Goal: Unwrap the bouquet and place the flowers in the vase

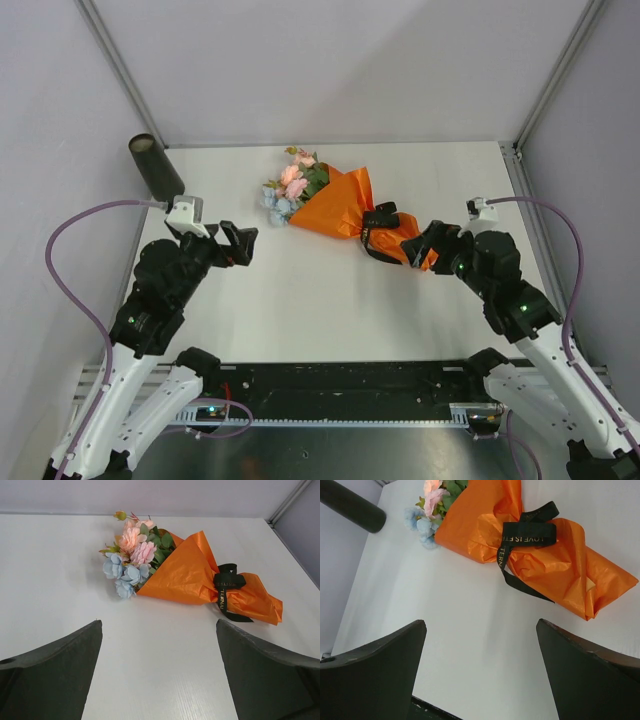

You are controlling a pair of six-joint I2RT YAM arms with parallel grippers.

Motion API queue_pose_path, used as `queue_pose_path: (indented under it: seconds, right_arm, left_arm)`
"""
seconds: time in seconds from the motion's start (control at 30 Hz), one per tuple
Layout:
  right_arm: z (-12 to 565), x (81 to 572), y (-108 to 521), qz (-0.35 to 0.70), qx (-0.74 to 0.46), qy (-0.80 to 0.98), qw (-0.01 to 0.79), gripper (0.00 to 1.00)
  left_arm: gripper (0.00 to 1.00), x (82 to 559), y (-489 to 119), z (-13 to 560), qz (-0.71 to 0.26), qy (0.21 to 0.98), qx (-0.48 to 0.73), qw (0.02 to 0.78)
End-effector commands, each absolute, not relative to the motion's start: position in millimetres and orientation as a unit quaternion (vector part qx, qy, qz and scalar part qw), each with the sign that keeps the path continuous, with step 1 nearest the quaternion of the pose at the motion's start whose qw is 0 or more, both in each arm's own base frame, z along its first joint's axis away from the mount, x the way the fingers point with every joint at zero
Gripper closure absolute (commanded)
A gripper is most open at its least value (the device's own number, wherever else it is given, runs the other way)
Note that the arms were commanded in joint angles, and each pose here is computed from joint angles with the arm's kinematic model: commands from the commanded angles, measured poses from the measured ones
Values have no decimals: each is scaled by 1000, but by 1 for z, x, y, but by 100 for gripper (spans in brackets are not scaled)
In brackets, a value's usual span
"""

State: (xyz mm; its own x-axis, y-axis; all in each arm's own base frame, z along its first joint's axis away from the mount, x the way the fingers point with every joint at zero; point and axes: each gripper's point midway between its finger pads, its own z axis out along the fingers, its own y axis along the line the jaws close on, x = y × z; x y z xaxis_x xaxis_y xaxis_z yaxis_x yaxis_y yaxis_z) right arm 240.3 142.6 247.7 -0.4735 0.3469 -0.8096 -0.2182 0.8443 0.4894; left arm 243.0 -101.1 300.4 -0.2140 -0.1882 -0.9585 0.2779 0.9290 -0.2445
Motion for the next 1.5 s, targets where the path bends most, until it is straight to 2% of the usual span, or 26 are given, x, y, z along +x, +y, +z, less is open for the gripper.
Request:
queue_pose_path:
  seconds: [0.0,0.4,0.53,0.67,0.8,1.17,1.4,1.47]
  right_arm:
    - [278,244,137,282,51,785,549,1]
    - [267,297,139,225,56,781,580,1]
    - [241,328,144,192,53,798,570,2]
    - [189,370,154,216,27,841,495,13]
    - [149,399,140,222,44,871,437,33]
    - [103,420,117,186,51,907,373,37]
    - [80,414,122,196,44,920,335,53]
    - [77,411,126,199,41,923,328,62]
  left_arm:
    - [0,246,-102,306,-187,746,33,638]
    - [0,242,-97,312,-184,738,24,649]
    - [0,243,-90,310,-167,738,18,653]
    - [0,242,-88,310,-163,737,18,656]
    - [0,242,-88,309,-163,736,18,656]
    - [0,244,-88,305,-157,742,17,651]
    - [0,249,-86,297,-150,752,3,642]
    - [0,252,-81,297,-145,755,-21,640]
